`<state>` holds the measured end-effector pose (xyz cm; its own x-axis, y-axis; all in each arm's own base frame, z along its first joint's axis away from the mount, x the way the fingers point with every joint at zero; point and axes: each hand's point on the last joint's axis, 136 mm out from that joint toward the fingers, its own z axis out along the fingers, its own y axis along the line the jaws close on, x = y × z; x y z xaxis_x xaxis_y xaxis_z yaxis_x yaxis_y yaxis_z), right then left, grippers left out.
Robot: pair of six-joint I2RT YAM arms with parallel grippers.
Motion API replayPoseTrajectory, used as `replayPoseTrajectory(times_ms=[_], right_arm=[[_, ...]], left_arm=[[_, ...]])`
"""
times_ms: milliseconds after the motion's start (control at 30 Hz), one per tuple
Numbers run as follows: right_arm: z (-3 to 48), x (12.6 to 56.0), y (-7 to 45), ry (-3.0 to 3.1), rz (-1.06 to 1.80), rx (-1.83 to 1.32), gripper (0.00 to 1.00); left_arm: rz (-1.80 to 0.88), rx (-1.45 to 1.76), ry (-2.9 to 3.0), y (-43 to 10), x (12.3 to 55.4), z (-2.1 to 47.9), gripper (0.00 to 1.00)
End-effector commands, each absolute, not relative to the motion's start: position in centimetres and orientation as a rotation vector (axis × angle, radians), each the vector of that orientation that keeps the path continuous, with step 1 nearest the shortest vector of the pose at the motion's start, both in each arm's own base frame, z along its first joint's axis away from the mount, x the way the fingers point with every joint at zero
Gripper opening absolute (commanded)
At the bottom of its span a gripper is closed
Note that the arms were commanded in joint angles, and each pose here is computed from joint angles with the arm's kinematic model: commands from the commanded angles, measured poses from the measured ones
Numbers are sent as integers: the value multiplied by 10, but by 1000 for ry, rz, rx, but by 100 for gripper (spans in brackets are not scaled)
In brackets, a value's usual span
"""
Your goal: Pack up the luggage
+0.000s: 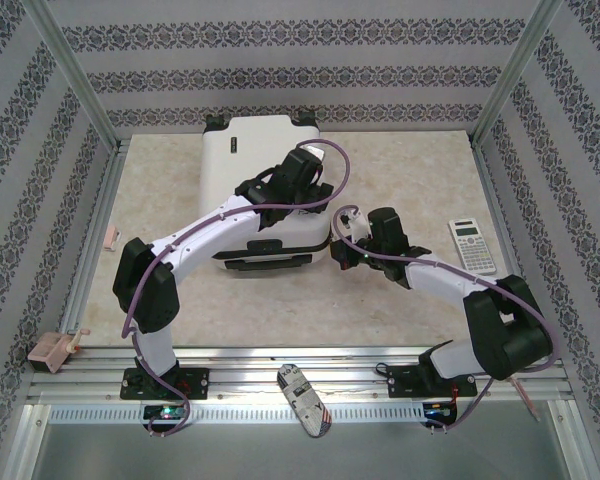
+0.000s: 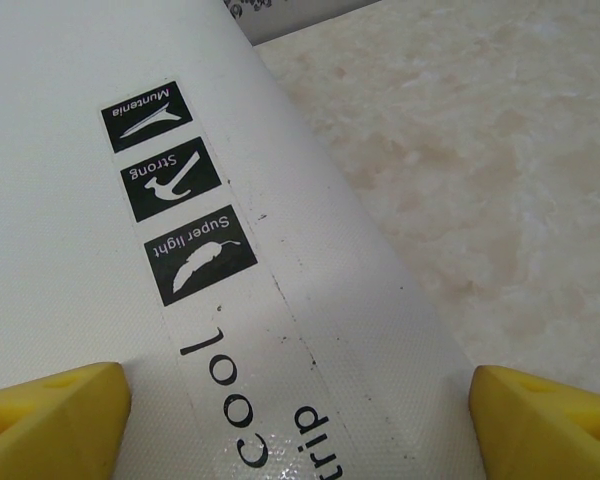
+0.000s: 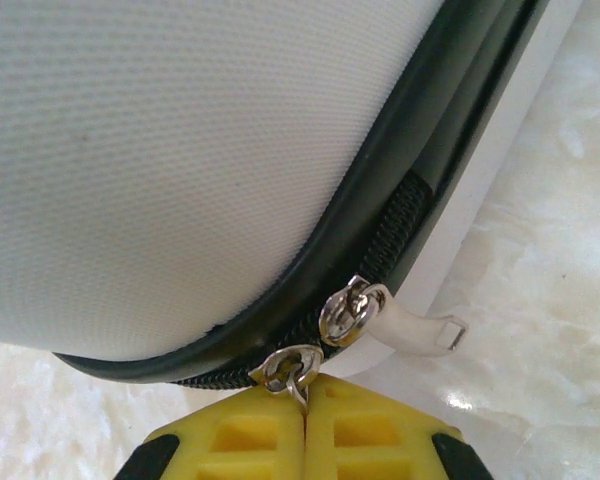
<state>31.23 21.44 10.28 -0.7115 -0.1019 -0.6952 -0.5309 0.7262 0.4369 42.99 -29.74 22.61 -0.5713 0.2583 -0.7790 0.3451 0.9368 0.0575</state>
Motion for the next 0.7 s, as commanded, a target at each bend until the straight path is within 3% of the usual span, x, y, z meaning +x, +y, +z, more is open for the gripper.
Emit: replayPoseTrajectory(times_ms=[0,667], right_arm=[[121,343,192,2231,725,-366,0],[105,325,184,2330,746,-336,0]], left_arm=[[45,513,2476,-256,402,149,86],[22,528,2482,-257,401,145,85]])
